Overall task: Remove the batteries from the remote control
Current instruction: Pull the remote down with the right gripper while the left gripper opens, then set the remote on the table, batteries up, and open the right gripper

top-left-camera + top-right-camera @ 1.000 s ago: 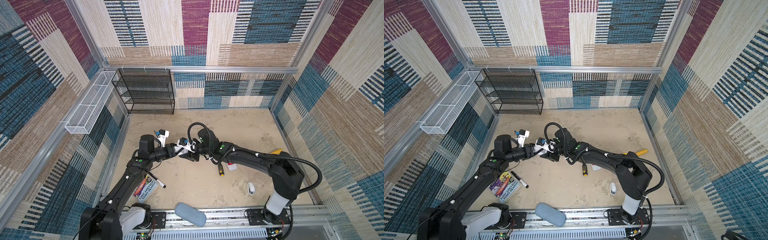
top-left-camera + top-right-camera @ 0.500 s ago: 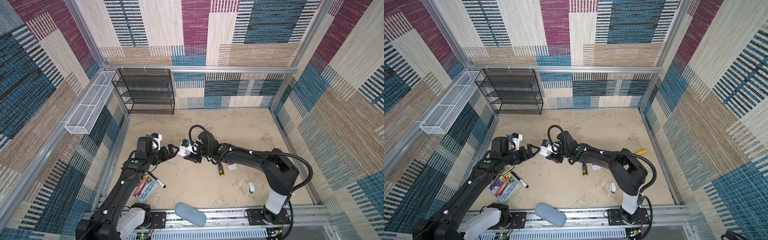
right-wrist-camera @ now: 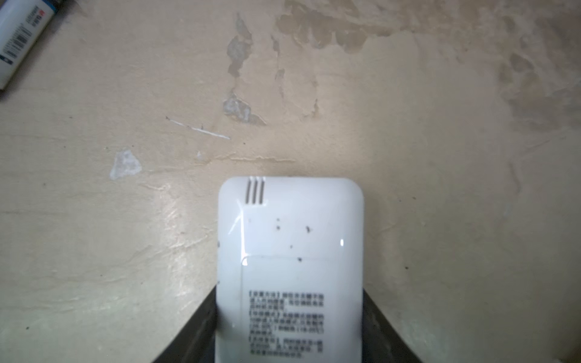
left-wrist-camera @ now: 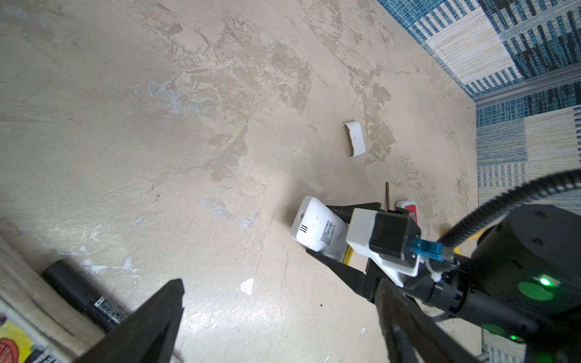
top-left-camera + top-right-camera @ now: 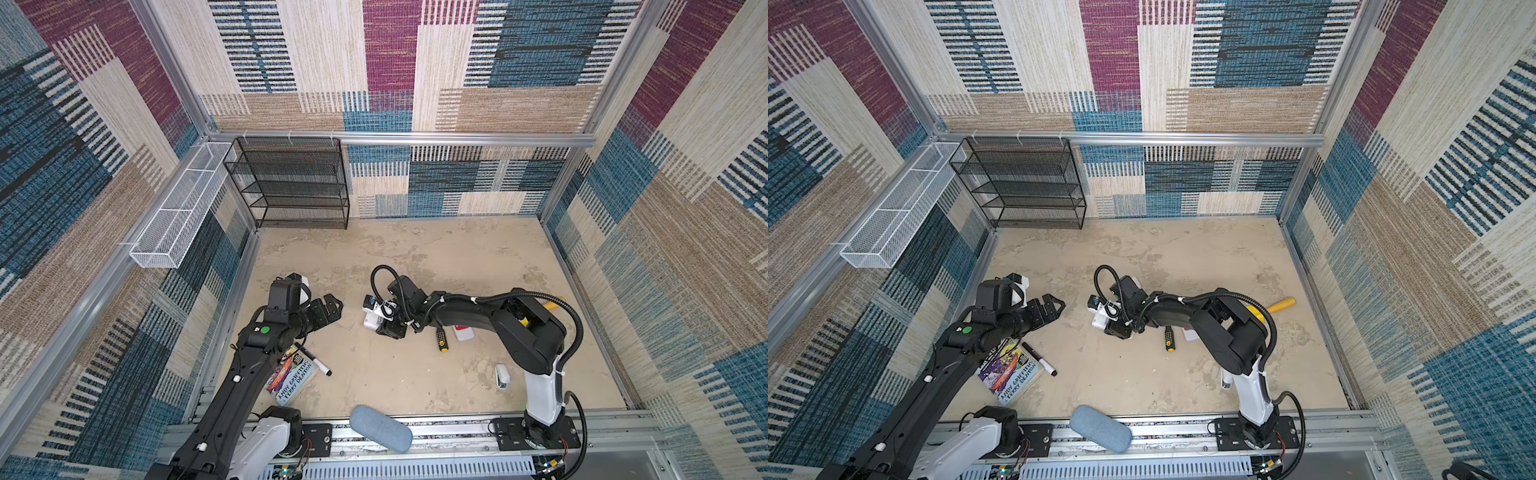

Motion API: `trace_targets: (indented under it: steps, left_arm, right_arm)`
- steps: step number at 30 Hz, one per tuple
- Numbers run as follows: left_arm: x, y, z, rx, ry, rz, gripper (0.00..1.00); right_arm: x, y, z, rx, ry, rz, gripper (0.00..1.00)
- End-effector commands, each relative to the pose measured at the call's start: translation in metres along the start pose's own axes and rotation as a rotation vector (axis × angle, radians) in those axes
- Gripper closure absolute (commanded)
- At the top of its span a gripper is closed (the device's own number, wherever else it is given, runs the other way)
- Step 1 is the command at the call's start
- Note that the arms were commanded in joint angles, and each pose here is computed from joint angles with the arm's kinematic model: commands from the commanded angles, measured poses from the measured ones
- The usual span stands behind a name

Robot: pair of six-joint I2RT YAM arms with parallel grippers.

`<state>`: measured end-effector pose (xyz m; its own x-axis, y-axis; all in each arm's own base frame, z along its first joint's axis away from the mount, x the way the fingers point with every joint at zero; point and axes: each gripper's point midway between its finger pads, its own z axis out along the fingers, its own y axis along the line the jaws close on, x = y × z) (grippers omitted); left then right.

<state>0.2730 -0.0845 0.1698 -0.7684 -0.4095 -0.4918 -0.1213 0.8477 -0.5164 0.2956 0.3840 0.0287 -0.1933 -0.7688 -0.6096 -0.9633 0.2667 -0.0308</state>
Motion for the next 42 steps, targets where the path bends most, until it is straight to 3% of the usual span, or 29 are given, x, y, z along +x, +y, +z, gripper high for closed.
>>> trace_targets:
  steps: [1,19,42]
  left_arm:
    - [-0.002,0.000,-0.002,0.002,-0.022,0.033,0.03]
    - [0.002,0.002,0.004,0.004,-0.002,0.042,0.04]
    - [0.007,0.008,0.012,-0.034,0.059,0.059,0.04]
  right_arm:
    - [0.005,0.000,0.005,-0.010,0.027,0.009,0.59]
    - [0.021,0.008,0.021,-0.084,0.099,-0.003,0.46]
    - [0.045,-0.005,0.011,0.022,0.182,-0.047,0.23]
